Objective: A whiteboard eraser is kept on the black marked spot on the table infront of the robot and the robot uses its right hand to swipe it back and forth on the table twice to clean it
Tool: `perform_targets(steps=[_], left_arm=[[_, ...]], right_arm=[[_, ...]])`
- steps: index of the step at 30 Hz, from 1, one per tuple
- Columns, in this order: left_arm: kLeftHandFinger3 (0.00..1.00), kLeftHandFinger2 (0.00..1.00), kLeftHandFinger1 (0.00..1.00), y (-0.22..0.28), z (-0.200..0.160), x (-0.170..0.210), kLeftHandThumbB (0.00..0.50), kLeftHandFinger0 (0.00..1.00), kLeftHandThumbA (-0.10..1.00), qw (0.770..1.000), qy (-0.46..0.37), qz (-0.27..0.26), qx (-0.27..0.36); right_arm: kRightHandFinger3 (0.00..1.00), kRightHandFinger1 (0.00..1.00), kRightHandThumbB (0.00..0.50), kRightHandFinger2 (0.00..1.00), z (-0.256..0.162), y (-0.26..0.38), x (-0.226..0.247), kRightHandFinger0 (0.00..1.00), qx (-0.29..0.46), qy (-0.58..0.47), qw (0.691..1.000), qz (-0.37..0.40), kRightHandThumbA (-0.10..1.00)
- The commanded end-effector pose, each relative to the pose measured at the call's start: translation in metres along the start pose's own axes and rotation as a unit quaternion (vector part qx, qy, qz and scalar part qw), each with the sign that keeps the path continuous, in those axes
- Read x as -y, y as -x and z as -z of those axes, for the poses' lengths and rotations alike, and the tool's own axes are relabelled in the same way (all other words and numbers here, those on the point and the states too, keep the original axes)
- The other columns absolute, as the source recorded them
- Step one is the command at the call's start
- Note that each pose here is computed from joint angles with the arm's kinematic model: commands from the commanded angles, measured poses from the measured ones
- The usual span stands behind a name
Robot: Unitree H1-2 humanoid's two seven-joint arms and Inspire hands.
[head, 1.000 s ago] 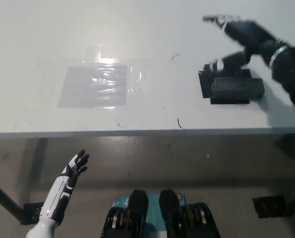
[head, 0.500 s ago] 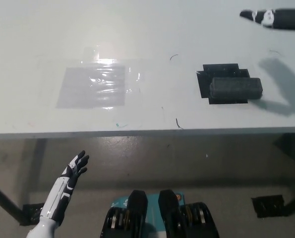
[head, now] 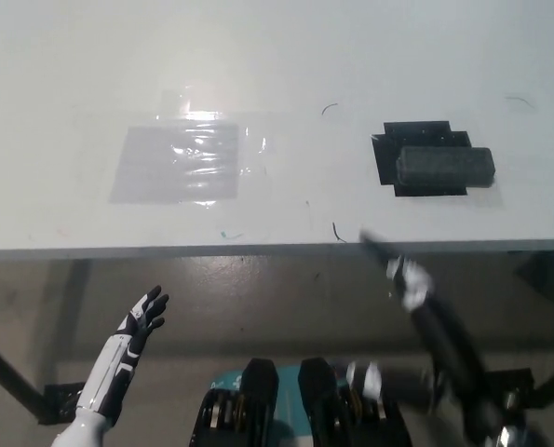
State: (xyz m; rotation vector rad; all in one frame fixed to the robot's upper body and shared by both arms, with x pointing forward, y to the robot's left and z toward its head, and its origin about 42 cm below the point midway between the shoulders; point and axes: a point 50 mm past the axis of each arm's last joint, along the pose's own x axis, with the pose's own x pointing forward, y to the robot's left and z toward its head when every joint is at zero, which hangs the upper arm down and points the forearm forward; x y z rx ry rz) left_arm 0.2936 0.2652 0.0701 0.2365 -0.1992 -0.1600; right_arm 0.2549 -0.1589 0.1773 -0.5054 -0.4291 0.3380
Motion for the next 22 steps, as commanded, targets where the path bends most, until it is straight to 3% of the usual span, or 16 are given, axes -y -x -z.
perform_targets(steps=[1,5,8,22], left_arm=[[1.0,1.0,1.0,-0.009,-0.017,-0.002,0.407,1.0,1.0,0.999,0.006,0.005,0.049],[1.0,1.0,1.0,0.0,-0.014,0.002,0.397,1.0,1.0,0.999,0.007,0.004,0.041],[1.0,1.0,1.0,-0.001,-0.015,-0.001,0.387,1.0,1.0,0.999,0.001,0.006,0.043],[1.0,1.0,1.0,-0.007,-0.017,-0.005,0.386,1.0,1.0,0.999,0.008,-0.001,0.049]], right_arm=[[1.0,1.0,0.199,1.0,-0.008,0.035,0.008,1.0,0.118,-0.004,0.973,0.198,1.0],[1.0,1.0,0.237,1.0,0.044,0.025,-0.004,1.0,0.041,-0.021,0.984,0.174,1.0],[1.0,1.0,0.246,1.0,0.06,0.025,-0.013,1.0,0.014,-0.037,0.989,0.144,1.0],[1.0,1.0,0.312,1.0,0.078,0.014,-0.023,1.0,0.002,-0.03,0.993,0.113,1.0]])
